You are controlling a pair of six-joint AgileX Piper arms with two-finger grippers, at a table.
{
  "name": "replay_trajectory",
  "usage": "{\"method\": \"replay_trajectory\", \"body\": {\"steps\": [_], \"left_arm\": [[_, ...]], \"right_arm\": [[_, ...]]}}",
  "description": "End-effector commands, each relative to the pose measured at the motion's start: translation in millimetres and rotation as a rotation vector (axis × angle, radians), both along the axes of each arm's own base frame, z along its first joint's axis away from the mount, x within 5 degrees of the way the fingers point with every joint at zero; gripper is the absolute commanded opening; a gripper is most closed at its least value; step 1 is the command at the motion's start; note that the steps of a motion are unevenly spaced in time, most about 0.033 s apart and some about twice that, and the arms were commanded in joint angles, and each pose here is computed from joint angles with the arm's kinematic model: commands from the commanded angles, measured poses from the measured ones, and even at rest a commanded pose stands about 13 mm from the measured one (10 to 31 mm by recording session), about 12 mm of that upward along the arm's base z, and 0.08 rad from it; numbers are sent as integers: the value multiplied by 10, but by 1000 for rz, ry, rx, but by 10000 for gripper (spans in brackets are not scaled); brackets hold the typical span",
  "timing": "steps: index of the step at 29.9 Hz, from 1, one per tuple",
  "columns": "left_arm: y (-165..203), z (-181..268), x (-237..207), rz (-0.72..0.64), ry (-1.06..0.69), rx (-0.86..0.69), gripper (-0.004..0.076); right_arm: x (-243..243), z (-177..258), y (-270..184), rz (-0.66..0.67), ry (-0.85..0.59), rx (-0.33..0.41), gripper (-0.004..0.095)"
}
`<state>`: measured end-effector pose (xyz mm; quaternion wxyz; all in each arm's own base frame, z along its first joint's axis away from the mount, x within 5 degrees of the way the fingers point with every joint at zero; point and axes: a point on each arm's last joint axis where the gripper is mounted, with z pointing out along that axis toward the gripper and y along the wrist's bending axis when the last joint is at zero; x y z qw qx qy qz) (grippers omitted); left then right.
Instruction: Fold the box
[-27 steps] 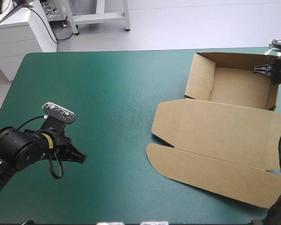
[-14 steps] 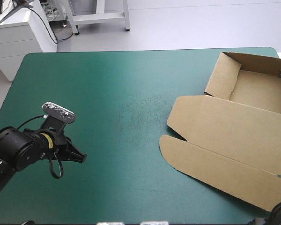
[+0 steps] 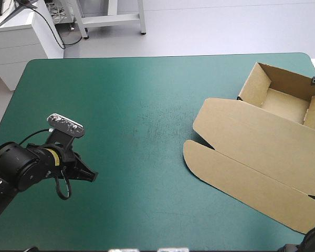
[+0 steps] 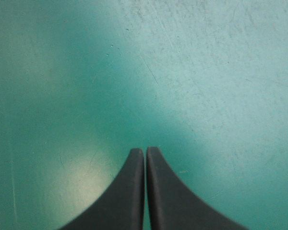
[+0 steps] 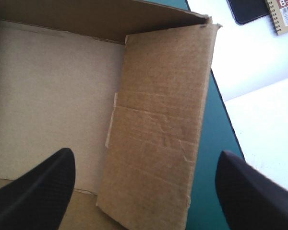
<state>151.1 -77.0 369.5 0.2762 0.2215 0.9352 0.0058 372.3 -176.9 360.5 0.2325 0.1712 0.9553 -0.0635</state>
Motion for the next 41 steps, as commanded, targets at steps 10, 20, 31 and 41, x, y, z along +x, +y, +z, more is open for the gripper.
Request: {"method": "replay_trajectory", "body": {"steps": [10,20,31,41], "left_arm": [[-10,128,20,-12,-98,-49,-8],[-39,8,17,-19,-68,-65,-8],[89,-319,-215,-38,-99,-99,-8],[284,-653,-563,-59,-185,-174,-8]], "right_arm": [[-412,986,540,193,-363,132,162],[-532,950,1353,413,-291,108,1],[-1154,303,1958,603,-186,143,1],[-1933,-404,1999,641,-211,137,0]]}}
